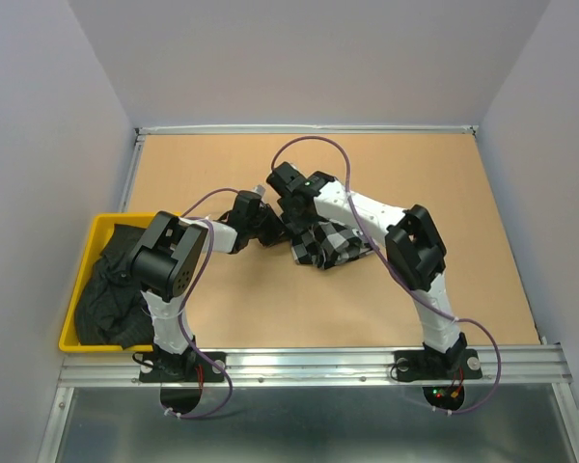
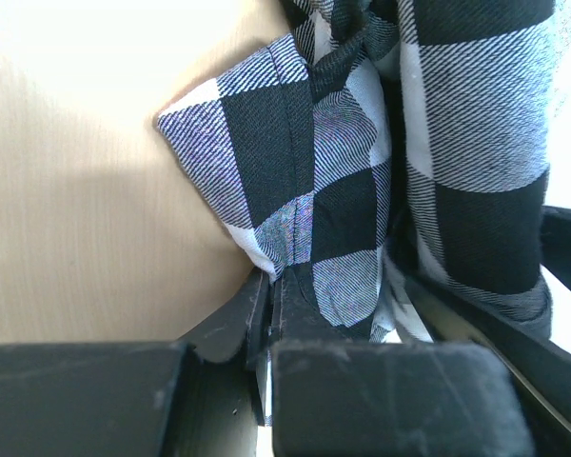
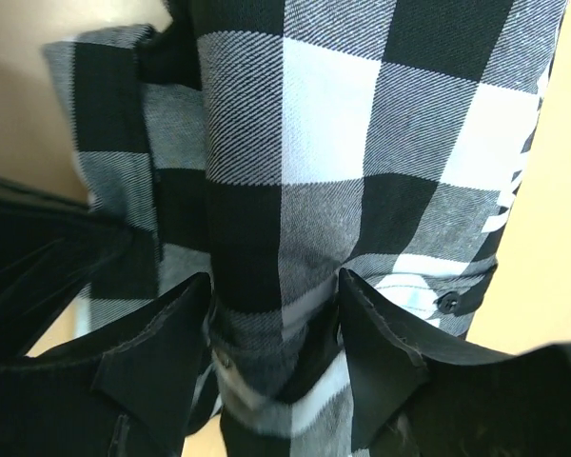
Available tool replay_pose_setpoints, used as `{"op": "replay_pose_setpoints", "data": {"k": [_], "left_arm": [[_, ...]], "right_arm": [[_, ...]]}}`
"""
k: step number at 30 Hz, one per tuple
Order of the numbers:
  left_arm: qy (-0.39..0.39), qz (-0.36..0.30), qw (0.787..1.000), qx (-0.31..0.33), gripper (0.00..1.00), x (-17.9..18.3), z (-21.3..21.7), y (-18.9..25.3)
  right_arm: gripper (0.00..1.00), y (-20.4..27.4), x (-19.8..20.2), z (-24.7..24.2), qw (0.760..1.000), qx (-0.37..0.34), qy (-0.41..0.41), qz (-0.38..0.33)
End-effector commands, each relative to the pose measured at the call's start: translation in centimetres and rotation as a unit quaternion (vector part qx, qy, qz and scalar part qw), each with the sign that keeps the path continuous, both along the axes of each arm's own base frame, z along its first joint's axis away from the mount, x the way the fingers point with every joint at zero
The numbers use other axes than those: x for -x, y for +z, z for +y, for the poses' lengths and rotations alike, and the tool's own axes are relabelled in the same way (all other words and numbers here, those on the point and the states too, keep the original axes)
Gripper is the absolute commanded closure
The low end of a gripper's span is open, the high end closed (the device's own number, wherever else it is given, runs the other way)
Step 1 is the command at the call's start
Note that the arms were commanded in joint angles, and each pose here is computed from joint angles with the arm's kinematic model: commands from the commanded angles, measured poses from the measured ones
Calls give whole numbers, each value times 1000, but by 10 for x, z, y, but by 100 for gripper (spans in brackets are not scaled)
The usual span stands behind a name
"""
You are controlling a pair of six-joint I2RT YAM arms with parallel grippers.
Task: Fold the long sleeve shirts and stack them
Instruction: Fold the shirt
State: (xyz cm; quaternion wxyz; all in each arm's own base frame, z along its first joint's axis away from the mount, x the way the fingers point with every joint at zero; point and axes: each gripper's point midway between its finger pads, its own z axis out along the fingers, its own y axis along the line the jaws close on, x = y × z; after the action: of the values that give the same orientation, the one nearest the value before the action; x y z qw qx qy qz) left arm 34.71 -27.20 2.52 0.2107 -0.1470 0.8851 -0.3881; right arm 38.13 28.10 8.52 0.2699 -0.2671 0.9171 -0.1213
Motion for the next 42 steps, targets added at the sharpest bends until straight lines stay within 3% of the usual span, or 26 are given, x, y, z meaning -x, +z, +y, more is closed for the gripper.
{"op": "replay_pose_setpoints", "data": {"k": [1, 3, 11, 20, 26, 33, 39, 42], "left_arm": [[-7, 31, 999, -19, 100, 20, 5, -15], [-8, 32, 999, -20, 100, 21, 6, -16], [-7, 34, 999, -20, 100, 22, 6, -17], [-5, 35, 999, -18, 100, 22, 6, -18], [-3, 35, 999, -18, 100, 22, 6, -19], [-2, 29, 999, -17, 99, 21, 7, -14], [7, -5, 1000, -28, 77, 13, 14, 12], [15, -17, 999, -35, 72, 11, 19, 25]], "right_arm": [[39, 49, 1, 23, 996, -86, -3, -26], [40, 48, 5, 23, 995, -96, -8, -19], [69, 39, 16, 29, 992, -122, -14, 4], [71, 6, 31, 39, 986, -157, -20, 46], [71, -14, 41, 54, 977, -201, -12, 69], [67, 24, 33, 65, 968, -247, 0, 37], [46, 87, 23, 38, 959, -284, 1, -16], [41, 102, 26, 15, 952, -305, -17, -21]]}}
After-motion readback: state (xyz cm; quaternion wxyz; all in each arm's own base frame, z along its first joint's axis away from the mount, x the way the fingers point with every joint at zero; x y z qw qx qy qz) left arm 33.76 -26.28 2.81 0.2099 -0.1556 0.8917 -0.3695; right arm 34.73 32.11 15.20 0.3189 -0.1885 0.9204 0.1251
